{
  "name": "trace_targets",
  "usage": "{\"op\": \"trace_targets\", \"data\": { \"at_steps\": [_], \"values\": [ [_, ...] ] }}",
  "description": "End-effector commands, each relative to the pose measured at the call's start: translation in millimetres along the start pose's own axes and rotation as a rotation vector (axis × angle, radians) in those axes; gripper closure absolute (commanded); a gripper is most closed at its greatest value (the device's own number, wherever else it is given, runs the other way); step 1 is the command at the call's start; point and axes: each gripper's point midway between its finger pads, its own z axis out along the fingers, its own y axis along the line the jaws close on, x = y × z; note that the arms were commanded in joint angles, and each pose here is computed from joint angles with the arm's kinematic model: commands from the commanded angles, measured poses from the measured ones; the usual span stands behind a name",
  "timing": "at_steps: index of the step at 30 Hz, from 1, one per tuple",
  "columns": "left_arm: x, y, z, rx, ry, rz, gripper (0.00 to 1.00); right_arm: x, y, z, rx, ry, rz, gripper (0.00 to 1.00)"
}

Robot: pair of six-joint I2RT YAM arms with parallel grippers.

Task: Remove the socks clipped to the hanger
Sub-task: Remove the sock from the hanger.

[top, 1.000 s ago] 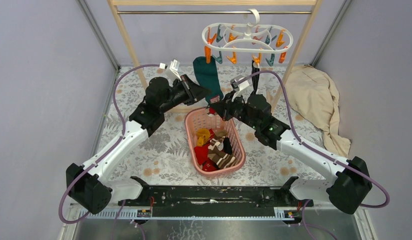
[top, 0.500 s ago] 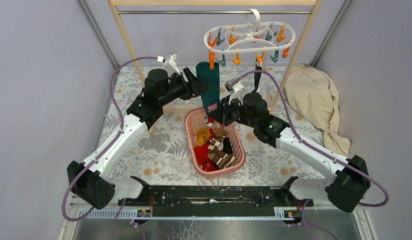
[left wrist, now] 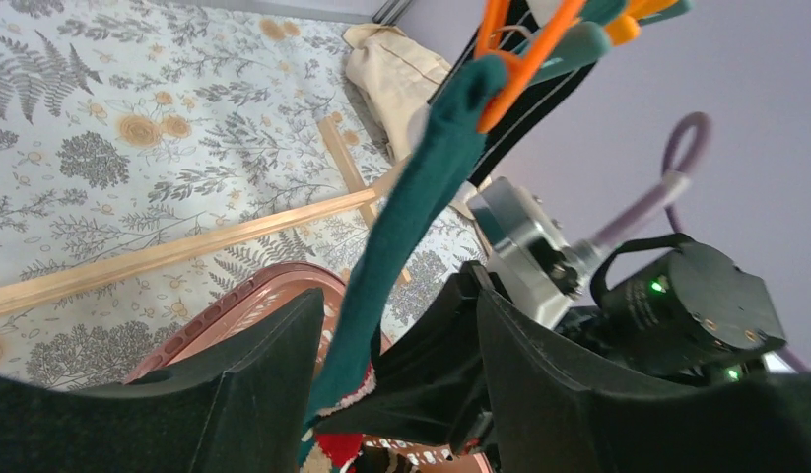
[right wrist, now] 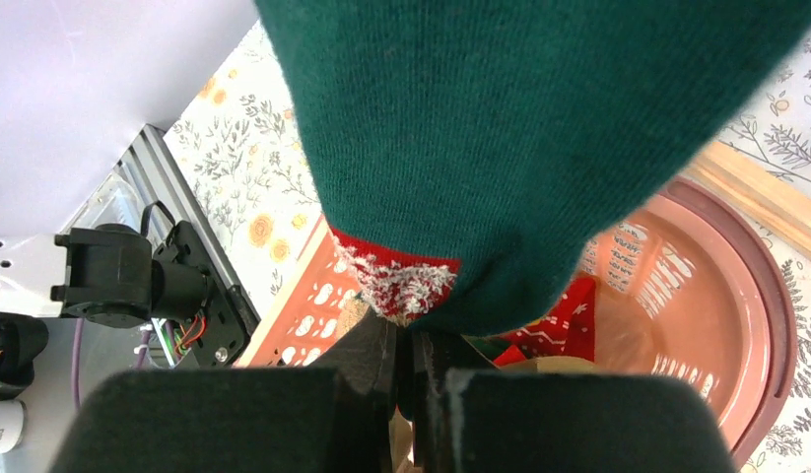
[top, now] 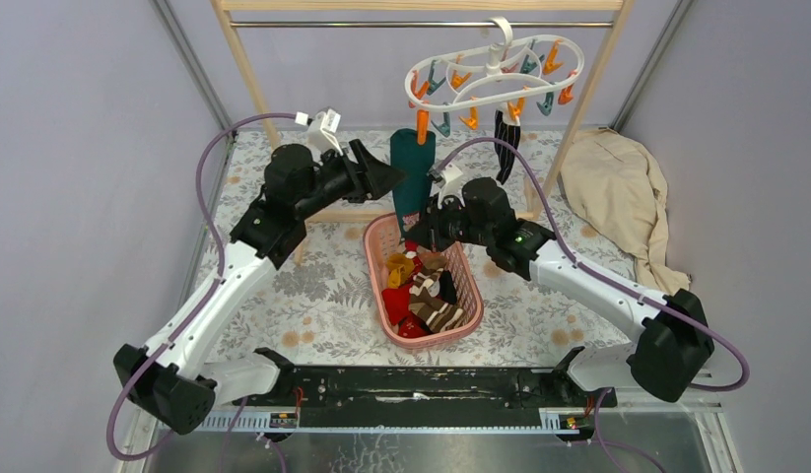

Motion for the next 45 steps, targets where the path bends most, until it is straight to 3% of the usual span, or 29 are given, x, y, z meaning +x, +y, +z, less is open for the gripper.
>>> {"op": "trace_targets", "data": {
  "at_steps": [1, 17, 19, 21, 22, 30, 45],
  "values": [
    [-11, -8, -15, 0.033, -0.060, 0.071, 0.34, -26, 16, -4, -0.041, -0.055, -0.044, 1.00],
    [11, 11, -28, -0.042, 0.002, 0.093, 0.29, -39, 11, -17, 0.021, -0.045, -0.111, 1.00],
    [13, 11, -27, -0.035, 0.008, 0.091, 0.26, -39, 12, -19, 0.018, -0.046, -0.114, 1.00],
    [13, 11, -27, -0.038, 0.011, 0.094, 0.05, -38, 13, -19, 0.011, -0.044, -0.116, 1.00],
    [13, 12, -26, -0.042, 0.013, 0.095, 0.02, -37, 13, -19, 0.007, -0.041, -0.114, 1.00],
    [11, 27, -22, -0.099, -0.011, 0.092, 0.01, -35, 15, -8, -0.021, -0.030, -0.093, 1.00],
    [-18, 15, -13, -0.096, -0.054, 0.164, 0.01, -41, 17, -7, -0.033, -0.057, -0.076, 1.00]
  ]
}}
